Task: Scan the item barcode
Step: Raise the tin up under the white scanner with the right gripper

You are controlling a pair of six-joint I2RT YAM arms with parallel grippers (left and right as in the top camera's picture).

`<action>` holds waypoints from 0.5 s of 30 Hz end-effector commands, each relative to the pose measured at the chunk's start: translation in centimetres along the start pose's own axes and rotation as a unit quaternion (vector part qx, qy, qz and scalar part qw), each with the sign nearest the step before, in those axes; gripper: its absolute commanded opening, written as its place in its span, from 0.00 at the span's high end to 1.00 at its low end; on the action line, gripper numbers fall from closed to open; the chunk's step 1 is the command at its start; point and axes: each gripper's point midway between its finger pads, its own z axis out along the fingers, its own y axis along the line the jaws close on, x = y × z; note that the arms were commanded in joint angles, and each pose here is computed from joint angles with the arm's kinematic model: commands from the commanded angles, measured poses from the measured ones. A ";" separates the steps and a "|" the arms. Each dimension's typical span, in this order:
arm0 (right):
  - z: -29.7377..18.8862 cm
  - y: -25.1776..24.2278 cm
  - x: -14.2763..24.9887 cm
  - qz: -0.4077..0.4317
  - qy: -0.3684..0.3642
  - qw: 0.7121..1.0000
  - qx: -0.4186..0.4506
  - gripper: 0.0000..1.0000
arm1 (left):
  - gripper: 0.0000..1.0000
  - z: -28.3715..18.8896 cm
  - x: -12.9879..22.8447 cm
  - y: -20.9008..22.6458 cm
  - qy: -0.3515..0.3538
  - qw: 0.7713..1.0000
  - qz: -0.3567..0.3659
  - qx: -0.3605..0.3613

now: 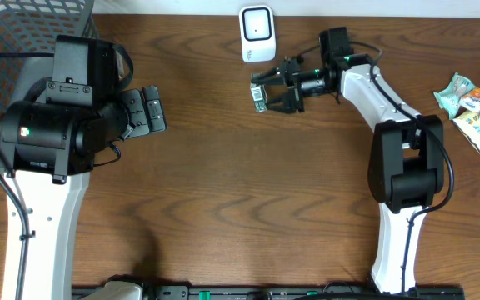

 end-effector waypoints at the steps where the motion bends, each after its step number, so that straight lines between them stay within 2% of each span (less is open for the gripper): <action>1: 0.7 0.8 -2.3 -0.086 -0.081 0.992 0.044 0.54 | 0.02 0.1 0.2 0.1 0.004 1.000 -0.002 0.001; 8: 1.3 1.2 -7.2 -0.171 -0.225 0.953 0.112 0.55 | 0.02 0.1 0.2 0.1 0.004 1.000 -0.002 0.001; 12: 0.4 1.6 -9.6 -0.210 -0.307 0.915 0.158 0.54 | 0.02 0.1 0.2 0.1 0.004 1.000 -0.002 0.001; 15: -0.7 4.4 -10.4 -0.271 -0.349 0.879 0.178 0.58 | 0.02 0.1 0.2 0.1 0.004 1.000 -0.002 0.001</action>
